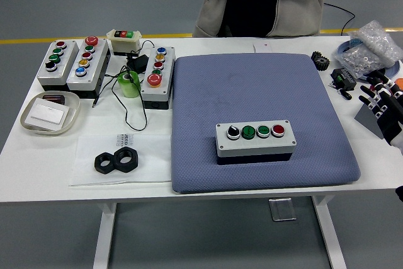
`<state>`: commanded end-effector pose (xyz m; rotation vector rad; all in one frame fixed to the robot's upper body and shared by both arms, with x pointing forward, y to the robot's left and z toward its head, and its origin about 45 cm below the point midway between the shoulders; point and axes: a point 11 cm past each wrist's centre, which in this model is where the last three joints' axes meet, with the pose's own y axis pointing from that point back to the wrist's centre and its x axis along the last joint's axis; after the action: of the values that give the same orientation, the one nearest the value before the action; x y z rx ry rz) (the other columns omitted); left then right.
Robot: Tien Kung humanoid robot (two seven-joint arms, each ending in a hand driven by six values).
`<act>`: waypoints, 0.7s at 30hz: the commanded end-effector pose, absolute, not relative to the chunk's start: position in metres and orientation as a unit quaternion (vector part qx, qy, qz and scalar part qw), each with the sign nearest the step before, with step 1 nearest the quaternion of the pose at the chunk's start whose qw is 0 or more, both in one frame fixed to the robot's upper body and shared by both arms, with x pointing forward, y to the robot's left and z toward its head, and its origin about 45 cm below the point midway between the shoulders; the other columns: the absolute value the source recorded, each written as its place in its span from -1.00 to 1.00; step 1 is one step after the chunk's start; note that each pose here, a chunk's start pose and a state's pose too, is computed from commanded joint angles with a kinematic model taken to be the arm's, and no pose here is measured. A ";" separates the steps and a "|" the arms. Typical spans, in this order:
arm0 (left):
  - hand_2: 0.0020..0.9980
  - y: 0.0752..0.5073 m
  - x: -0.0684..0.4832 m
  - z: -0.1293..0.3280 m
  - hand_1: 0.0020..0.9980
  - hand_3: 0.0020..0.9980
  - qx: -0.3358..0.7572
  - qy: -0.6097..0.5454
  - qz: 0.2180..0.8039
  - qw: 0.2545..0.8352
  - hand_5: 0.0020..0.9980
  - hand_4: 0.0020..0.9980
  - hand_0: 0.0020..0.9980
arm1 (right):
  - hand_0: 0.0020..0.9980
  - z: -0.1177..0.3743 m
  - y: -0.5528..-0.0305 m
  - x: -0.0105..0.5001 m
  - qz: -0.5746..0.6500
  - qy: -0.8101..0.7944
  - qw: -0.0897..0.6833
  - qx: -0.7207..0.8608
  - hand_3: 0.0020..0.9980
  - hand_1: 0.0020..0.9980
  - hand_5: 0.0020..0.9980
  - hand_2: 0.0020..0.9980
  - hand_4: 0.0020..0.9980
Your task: Pick up the button,place it on the desk,press the button,press the button
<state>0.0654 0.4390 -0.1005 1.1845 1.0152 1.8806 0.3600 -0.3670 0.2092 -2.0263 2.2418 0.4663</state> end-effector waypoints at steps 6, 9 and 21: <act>0.70 0.439 0.066 -0.101 0.66 0.64 0.454 0.391 0.724 0.342 1.00 0.24 0.47 | 0.85 0.208 -0.366 0.360 0.154 0.731 0.037 -0.664 0.70 0.68 -0.28 0.74 0.16; 0.70 0.439 0.066 -0.101 0.66 0.65 0.454 0.391 0.724 0.342 1.00 0.24 0.48 | 0.85 0.208 -0.366 0.360 0.154 0.731 0.037 -0.664 0.70 0.67 -0.25 0.73 0.15; 0.70 0.439 0.066 -0.100 0.66 0.65 0.453 0.391 0.725 0.342 1.00 0.24 0.49 | 0.84 0.207 -0.364 0.360 0.156 0.730 0.035 -0.664 0.69 0.67 -0.19 0.73 0.14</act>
<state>0.0656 0.4389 -0.1005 1.1781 1.0163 1.8850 0.3603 -0.3640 0.2075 -2.0411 2.2452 0.4787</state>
